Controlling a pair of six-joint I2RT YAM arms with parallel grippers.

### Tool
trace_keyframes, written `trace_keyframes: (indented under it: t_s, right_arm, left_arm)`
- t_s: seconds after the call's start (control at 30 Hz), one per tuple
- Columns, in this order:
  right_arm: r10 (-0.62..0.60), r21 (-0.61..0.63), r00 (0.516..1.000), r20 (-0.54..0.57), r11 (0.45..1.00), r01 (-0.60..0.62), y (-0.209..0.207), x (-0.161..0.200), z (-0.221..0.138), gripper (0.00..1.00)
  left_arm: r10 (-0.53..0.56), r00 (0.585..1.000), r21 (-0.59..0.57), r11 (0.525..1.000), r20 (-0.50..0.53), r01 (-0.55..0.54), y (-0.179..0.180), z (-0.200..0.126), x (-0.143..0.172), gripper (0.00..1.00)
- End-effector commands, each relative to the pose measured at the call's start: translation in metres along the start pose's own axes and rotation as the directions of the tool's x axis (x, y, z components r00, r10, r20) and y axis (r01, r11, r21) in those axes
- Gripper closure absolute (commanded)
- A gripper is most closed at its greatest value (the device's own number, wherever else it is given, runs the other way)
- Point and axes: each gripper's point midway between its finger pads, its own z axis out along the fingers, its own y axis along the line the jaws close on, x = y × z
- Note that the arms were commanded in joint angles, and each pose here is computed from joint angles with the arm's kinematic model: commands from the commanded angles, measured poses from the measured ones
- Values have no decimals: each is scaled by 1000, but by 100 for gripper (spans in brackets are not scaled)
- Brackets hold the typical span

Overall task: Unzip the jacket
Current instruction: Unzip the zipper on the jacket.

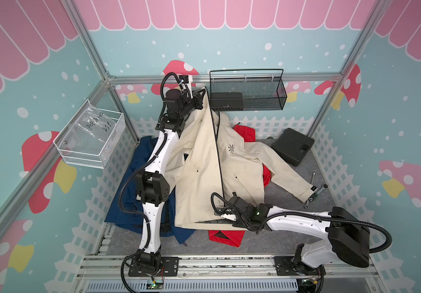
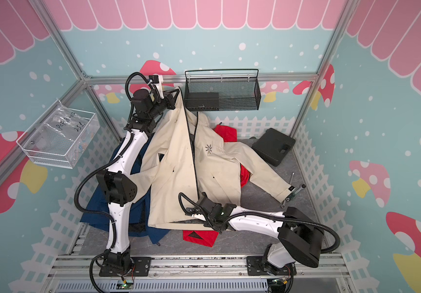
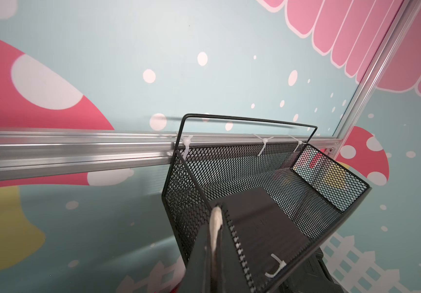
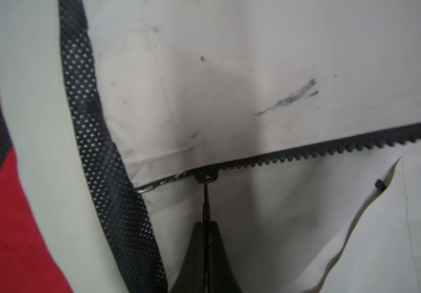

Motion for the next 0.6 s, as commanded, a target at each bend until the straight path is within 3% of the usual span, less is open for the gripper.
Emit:
trace_keyframes:
  t_s: [0.0,0.4,0.57]
  right_arm:
    - [-29,-61,1000,-10,998,28,17,7,-5,100]
    - [-86,-130,996,-27,988,82,46,5,-14,100]
    - [-56,-61,998,-42,997,53,34,0,-14,100]
  left_arm:
    - [42,990,-19,999,133,-40,2,-14,-48,100]
    - [54,989,-36,998,139,-49,10,-26,-61,100]
    - [51,990,-35,998,130,-47,14,-31,-62,100]
